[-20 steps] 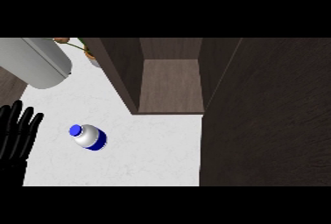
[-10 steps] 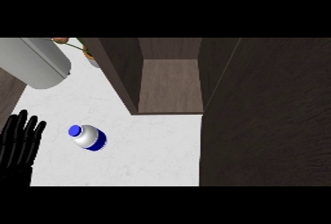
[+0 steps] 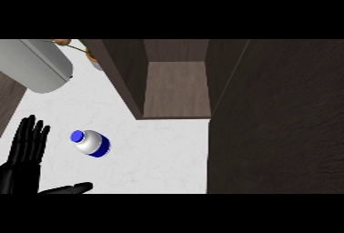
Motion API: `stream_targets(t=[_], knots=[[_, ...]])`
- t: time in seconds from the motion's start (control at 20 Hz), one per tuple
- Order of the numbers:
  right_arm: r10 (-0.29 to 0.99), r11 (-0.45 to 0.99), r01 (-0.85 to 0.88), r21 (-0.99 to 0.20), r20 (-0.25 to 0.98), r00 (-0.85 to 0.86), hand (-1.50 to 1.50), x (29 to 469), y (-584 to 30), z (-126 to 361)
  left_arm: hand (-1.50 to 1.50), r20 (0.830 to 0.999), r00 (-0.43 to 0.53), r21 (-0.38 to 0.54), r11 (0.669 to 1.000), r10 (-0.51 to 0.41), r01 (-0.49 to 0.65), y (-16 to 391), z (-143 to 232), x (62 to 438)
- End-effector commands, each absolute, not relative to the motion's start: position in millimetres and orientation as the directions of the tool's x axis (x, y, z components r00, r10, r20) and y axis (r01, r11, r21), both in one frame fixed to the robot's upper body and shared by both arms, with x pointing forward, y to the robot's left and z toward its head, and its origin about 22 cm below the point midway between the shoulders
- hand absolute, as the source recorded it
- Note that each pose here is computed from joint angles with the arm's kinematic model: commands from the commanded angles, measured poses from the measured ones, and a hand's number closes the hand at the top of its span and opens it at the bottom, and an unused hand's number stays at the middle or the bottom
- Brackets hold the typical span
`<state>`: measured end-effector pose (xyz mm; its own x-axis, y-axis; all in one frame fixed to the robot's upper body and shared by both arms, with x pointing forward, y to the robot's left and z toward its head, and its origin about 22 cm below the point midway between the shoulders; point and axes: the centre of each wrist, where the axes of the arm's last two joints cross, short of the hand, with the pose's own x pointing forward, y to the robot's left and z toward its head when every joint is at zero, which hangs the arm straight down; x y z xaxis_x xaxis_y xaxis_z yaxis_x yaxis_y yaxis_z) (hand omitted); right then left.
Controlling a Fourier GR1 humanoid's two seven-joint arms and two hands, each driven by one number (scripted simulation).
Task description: Pick up the bottled water, place it into the cabinet and close the cabinet
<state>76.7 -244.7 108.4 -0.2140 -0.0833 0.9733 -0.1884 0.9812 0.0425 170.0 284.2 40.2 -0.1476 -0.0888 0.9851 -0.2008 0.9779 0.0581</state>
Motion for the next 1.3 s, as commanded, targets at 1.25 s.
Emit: stream_targets(t=[1.25], knots=[[-0.084, 0.975, -0.219, 0.027, 0.964, -0.253, -1.5, 32.7, -249.0, 137.9, -1.5, 0.995, -0.069, -0.079, 0.985, 0.069, -0.156, 305.2, -145.3, 201.8]])
